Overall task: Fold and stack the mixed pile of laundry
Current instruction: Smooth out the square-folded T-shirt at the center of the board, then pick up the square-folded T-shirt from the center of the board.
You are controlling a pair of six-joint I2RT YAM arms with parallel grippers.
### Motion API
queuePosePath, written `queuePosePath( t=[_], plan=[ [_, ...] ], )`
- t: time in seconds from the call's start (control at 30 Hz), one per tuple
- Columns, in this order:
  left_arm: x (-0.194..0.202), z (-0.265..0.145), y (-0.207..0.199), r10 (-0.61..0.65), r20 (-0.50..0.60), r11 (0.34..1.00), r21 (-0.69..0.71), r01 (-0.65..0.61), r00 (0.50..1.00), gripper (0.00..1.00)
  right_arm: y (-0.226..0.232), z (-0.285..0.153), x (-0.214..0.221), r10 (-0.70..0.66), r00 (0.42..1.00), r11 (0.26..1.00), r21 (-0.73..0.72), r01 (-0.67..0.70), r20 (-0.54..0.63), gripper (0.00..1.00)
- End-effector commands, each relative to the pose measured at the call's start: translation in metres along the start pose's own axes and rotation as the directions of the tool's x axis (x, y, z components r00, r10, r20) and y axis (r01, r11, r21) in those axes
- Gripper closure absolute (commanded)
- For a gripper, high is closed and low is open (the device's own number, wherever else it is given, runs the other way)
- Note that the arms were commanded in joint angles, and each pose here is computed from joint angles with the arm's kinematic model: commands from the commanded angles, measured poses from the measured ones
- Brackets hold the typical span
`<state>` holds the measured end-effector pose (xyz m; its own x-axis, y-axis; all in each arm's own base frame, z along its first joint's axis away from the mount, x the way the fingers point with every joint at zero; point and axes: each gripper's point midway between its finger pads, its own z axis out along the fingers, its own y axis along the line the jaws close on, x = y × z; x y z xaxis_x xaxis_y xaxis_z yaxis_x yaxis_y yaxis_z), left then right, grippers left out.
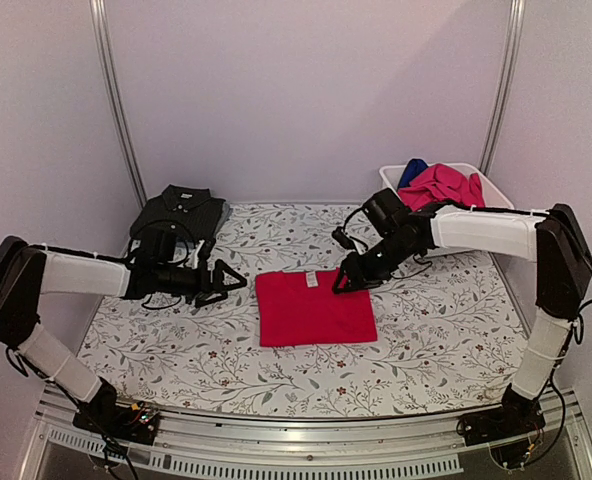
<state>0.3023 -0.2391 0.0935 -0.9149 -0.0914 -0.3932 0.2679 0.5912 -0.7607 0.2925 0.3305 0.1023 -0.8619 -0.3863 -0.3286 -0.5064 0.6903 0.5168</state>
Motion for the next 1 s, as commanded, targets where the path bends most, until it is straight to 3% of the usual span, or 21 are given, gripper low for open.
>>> queuePosePath(
  t=[0.0,0.1,0.37,0.57,0.77,0.97],
  plan=[
    [-0.014,-0.023,0.028,-0.175,0.123,0.98,-0.079,0.185,0.977,0.0,0.065,0.003,-0.026,-0.284,0.957,0.957,0.078,0.279,0.067,0.67],
    [-0.016,-0.033,0.043,-0.275,0.171,0.946,-0.128,0.298,0.946,0.0,0.095,0.033,-0.025,-0.404,0.914,0.911,0.092,0.401,0.021,0.69],
    [-0.003,-0.051,0.062,-0.326,0.219,0.898,-0.233,0.373,0.92,0.0,0.152,0.098,-0.012,-0.619,0.783,0.782,0.048,0.622,-0.054,0.69],
    [0.006,-0.058,0.064,-0.351,0.24,0.887,-0.223,0.404,0.905,0.0,0.141,0.144,0.024,-0.657,0.733,0.737,0.056,0.674,-0.179,0.73],
    [0.009,-0.064,0.064,-0.349,0.253,0.886,-0.223,0.406,0.902,0.0,0.13,0.153,0.021,-0.652,0.734,0.728,0.116,0.676,-0.188,0.76],
    [0.009,-0.076,0.068,-0.359,0.291,0.879,-0.215,0.426,0.887,0.0,0.092,0.173,0.04,-0.622,0.723,0.71,0.173,0.682,-0.301,0.79]
  ],
)
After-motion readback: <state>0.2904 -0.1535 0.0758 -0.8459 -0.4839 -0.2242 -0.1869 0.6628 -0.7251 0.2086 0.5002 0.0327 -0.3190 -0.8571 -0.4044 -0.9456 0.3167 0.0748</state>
